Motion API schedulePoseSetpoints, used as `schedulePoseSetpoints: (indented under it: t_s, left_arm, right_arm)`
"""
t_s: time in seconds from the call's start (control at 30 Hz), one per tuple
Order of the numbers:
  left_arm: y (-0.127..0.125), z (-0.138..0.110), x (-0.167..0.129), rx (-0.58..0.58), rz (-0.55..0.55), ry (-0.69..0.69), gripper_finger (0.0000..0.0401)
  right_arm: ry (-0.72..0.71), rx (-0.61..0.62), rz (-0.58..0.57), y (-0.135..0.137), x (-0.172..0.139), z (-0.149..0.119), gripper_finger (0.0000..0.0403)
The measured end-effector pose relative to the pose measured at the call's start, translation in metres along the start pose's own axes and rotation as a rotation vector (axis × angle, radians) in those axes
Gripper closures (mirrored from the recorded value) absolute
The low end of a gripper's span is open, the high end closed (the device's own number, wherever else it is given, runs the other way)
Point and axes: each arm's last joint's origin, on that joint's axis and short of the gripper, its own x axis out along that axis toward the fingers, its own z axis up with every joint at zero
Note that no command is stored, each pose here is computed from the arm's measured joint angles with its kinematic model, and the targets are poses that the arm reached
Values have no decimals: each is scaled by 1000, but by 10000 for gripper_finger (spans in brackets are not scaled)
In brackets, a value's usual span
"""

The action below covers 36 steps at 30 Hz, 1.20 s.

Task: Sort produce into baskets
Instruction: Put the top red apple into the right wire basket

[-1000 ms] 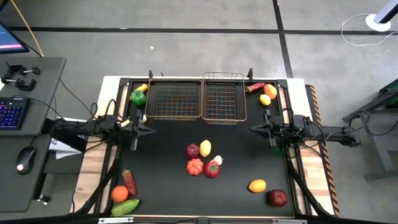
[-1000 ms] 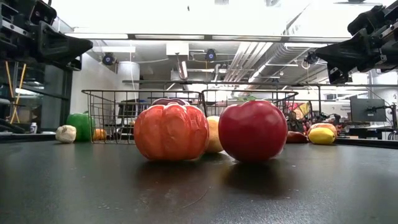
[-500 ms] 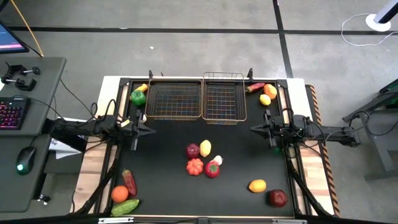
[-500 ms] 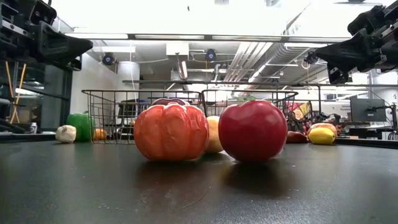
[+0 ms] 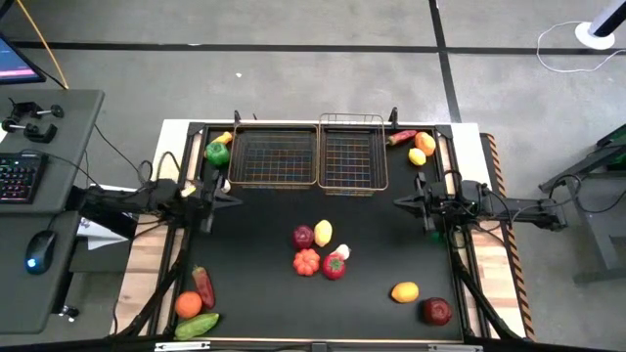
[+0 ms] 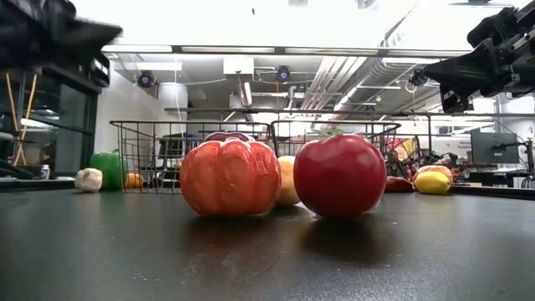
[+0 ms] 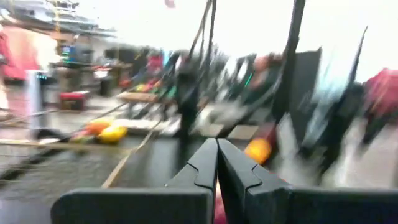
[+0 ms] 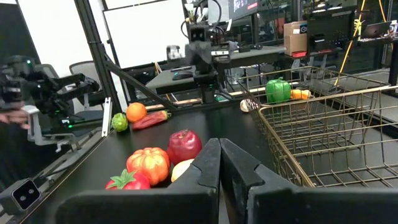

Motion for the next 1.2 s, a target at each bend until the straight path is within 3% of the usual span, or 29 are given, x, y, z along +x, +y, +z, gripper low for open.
schedulePoseSetpoints:
  t_s: [0.13,0.2,0.33,0.47,0.6,0.77,0.97,1.07,1.2]
  left_arm:
    - [-4,26,-4,-329,-77,-270,400]
    - [-6,39,-8,-431,-130,-404,400]
    - [-8,54,-17,-485,-212,-570,400]
    - [-6,58,-16,-533,-114,-589,393]
    - [-9,73,-5,-523,-40,-423,346]
    - [-18,114,18,-416,32,-230,245]
    - [-29,154,74,-246,64,87,136]
    - [-32,157,113,-150,67,266,107]
    - [-33,137,169,-56,53,488,92]
  right_arm:
    - [0,0,0,0,0,0,403]
    - [0,0,0,0,0,0,403]
    - [0,0,0,0,0,0,403]
    - [0,0,0,0,0,0,403]
    - [0,0,-1,0,0,0,403]
    - [0,0,0,0,0,0,403]
    - [0,0,0,0,0,0,403]
    - [0,0,0,0,0,0,403]
    - [0,0,0,0,0,0,403]
